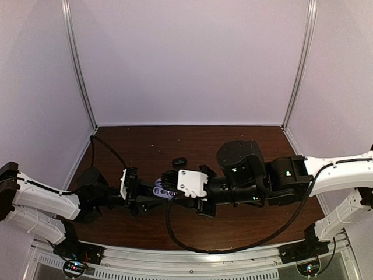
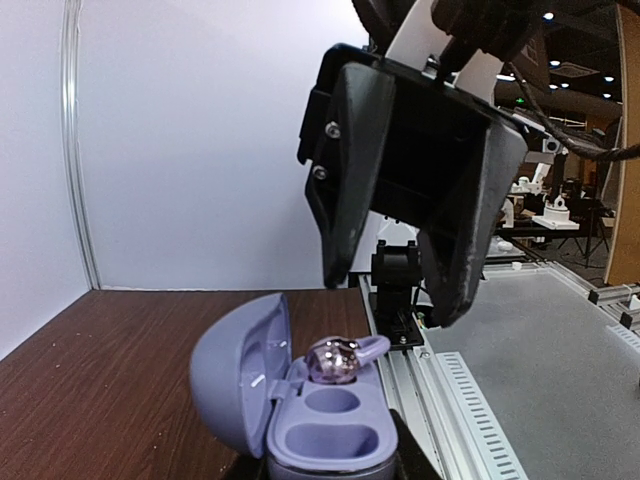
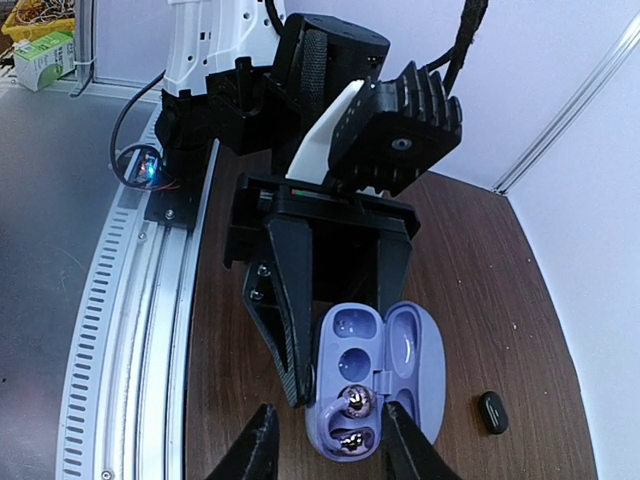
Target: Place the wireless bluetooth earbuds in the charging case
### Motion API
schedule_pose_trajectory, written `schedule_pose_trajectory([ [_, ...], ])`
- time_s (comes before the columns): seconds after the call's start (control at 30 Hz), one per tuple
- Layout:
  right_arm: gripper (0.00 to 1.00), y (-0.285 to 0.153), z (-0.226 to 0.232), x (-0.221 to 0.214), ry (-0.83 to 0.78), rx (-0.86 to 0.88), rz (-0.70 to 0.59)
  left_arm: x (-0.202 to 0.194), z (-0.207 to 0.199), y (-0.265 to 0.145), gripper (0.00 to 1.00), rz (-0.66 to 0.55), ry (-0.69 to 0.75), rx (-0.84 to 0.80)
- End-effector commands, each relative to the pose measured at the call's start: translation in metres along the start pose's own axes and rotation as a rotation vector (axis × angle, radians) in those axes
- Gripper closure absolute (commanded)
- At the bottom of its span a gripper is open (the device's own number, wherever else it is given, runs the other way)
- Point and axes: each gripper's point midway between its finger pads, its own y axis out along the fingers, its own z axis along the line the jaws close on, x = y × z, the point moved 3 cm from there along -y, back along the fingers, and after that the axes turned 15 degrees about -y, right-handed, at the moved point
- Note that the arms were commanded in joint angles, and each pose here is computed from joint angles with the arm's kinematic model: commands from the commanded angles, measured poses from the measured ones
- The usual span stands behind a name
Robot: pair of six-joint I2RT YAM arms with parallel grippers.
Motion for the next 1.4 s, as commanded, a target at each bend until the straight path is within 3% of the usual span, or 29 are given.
schedule_pose_trajectory([
  [0.0, 0.66, 0.007, 0.006, 0.0, -0.012, 0.017, -0.004, 0.02, -0.004, 0.004, 1.0, -0.061, 0.052, -0.02],
  [0.53, 0.71, 0.022, 0.012, -0.015, -0.031, 0.021, 0.051, 0.018, -0.004, 0.002, 1.0, -0.06, 0.05, -0.017],
  [0.83, 0.81, 0.022, 0.01, -0.03, -0.005, 0.021, 0.081, 0.019, -0.007, 0.001, 1.0, -0.06, 0.055, -0.028],
  [1.37, 0.88, 0.015, -0.004, -0.037, 0.041, -0.017, 0.081, 0.019, -0.015, 0.001, 1.0, -0.053, 0.077, -0.069],
])
